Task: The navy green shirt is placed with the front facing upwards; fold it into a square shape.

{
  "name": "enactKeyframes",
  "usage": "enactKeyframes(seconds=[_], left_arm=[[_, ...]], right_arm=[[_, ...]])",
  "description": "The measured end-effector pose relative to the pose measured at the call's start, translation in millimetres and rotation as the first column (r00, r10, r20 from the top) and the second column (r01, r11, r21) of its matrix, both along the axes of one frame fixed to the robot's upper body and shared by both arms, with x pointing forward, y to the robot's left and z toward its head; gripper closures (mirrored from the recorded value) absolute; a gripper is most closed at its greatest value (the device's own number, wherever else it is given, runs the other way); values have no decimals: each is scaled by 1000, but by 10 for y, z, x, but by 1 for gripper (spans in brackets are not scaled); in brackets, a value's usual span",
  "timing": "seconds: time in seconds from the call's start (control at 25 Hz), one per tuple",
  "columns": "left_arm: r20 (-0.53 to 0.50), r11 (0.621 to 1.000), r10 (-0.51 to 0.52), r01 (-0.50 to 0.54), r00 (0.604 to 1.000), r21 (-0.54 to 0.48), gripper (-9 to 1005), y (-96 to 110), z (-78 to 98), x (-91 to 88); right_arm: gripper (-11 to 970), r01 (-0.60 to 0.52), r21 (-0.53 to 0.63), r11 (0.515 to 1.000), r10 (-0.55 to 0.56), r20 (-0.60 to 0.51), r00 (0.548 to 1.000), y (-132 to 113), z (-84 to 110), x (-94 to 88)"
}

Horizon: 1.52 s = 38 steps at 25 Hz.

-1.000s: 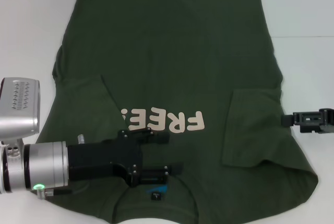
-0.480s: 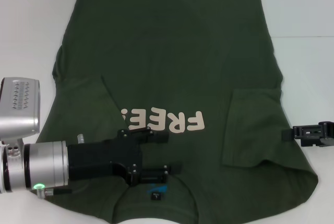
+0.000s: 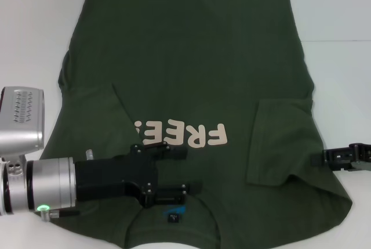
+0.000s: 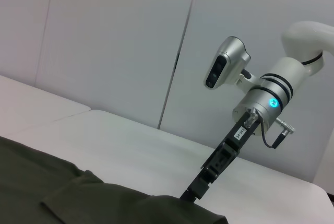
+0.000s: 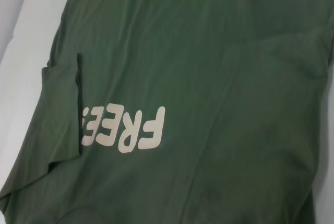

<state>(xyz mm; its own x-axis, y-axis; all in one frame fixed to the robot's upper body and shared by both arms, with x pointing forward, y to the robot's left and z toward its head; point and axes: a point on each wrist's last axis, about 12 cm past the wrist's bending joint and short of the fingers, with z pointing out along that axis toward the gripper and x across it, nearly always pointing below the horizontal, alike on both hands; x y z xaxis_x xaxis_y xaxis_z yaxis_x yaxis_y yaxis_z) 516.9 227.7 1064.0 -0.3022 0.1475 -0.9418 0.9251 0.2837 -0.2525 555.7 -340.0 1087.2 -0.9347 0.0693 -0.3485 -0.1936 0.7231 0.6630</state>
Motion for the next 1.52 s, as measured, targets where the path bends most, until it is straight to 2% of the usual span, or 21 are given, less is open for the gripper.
enactKeyframes(seconds=[0.56,0.76,1.52], left_arm=[[6,1000,11,-11,1000,11,196,17,-5,11],[6,1000,11,-11,1000,11,195,15,-7,14],[11,1000,10,-10,1000,11,195,19,5,19]], right_arm=[[431,25,-22,999,-26,-33,999,-24,-12,18],[656,25,-22,999,-26,-33,999,-20,-10,25],[894,26,-84,996,-31,-55,998,3,-16,87]])
